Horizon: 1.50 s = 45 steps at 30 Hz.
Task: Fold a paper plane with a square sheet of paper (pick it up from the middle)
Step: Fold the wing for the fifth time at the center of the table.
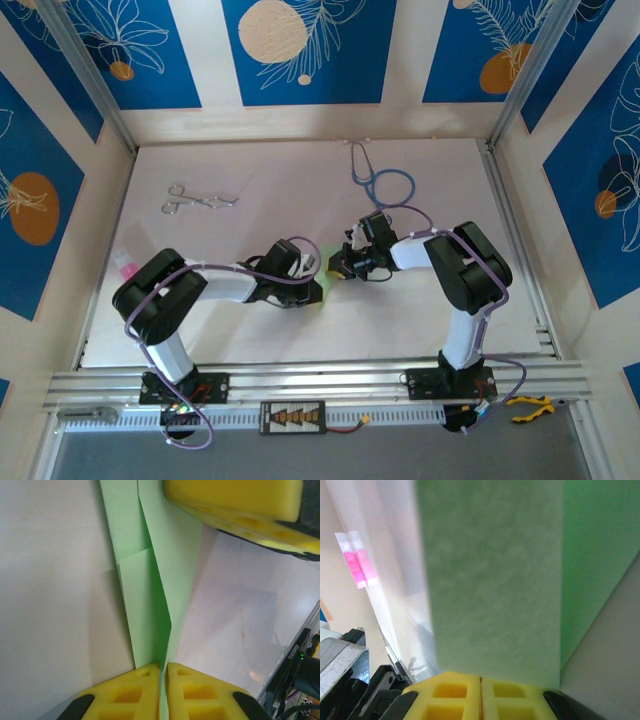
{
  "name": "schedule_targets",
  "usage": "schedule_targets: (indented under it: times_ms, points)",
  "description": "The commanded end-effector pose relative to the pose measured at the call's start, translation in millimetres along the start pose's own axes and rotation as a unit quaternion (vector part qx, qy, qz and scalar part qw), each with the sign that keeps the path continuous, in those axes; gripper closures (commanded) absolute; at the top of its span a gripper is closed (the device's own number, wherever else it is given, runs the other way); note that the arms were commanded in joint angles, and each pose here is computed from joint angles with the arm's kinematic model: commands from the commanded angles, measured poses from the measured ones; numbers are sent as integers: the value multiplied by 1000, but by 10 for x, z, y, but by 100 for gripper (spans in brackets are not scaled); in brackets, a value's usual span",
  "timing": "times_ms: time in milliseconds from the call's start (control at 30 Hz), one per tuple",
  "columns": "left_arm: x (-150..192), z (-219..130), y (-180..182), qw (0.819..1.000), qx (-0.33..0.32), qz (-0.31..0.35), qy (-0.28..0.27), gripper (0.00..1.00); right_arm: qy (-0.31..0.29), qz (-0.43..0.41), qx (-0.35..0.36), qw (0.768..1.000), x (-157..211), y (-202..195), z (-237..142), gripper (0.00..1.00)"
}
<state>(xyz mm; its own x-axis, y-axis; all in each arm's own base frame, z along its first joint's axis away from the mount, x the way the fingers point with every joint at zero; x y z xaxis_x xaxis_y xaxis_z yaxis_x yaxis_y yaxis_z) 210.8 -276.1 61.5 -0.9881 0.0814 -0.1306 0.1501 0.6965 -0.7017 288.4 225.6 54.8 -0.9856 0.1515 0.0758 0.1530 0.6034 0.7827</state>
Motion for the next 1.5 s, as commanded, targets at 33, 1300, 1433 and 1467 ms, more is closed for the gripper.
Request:
schedule_targets:
  times_ms: [33,1300,1433,1467]
  points:
    - [270,18,94,998,-17,-5,61,98,10,48,51,997,130,-250,14,91]
    - [379,-269,-33,998,3,34,46,76,9,68,74,995,144,-342,35,91]
    - [264,-386,-149,999,3,46,3,75,7,69,73,995,141,-333,39,91]
    - [205,-392,-197,999,7,49,-4,81,7,70,73,995,139,-334,39,91]
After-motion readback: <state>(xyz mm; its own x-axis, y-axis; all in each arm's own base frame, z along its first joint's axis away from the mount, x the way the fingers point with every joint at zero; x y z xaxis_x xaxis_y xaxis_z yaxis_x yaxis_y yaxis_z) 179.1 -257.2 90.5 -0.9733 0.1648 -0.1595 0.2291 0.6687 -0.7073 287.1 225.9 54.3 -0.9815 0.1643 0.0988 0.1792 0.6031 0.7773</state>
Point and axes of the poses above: each hand's point on the last joint's axis, 136 mm out from that joint toward the fingers, its own z axis out along the fingers, its own y axis along the line the jaws close on, x = y × z, the point moved 6 cm from there along -z, back along the fingers, and after that the axes turned 2 degrees about z, right-handed, at the moved point
